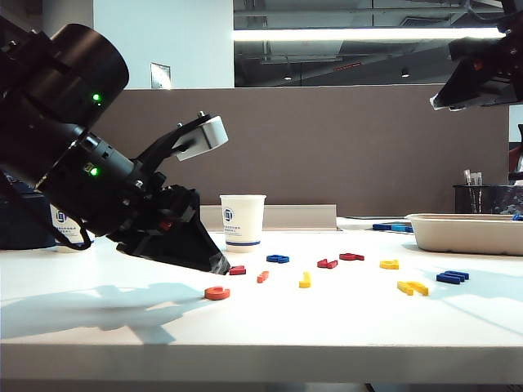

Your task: Pick up the letter "c" and put it in the paper cup.

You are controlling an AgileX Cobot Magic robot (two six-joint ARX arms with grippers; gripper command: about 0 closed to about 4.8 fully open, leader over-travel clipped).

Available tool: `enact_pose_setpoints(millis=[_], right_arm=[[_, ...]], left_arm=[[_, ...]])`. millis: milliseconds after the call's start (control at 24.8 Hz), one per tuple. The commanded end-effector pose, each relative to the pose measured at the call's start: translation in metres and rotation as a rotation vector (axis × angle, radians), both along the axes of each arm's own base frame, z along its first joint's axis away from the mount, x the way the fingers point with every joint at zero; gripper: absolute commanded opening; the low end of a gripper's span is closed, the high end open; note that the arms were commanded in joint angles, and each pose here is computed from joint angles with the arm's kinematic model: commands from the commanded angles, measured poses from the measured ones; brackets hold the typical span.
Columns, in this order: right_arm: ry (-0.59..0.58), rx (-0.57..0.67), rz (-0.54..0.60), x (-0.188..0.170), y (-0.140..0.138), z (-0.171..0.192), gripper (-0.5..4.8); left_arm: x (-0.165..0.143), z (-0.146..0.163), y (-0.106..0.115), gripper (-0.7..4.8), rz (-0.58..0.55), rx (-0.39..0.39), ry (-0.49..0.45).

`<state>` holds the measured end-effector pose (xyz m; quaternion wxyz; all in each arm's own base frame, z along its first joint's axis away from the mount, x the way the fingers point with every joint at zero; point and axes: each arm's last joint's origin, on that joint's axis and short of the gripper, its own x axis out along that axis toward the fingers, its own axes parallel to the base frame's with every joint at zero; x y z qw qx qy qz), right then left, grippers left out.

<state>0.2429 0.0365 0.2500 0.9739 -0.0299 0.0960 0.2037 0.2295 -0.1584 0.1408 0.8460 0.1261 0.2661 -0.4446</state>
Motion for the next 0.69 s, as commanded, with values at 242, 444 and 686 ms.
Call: enact_pose_setpoints(millis=[242, 444, 686], right_arm=[[-0.019, 0.000, 0.003, 0.0003, 0.0003, 0.0032, 1.17], [-0.019, -0.001, 0.003, 0.0003, 0.0003, 0.0032, 1.17], [-0.019, -0.001, 0.003, 0.0003, 0.0003, 0.0032, 1.17]], left_arm=[[0.0024, -0.0072, -0.0014, 1.55, -0.001, 0.012, 0.020], [0.0042, -0.0060, -0.0017, 1.57, 0.020, 0.019, -0.001], [0.0049, -0.0079, -0.0022, 1.94, 0.019, 0.021, -0.003]])
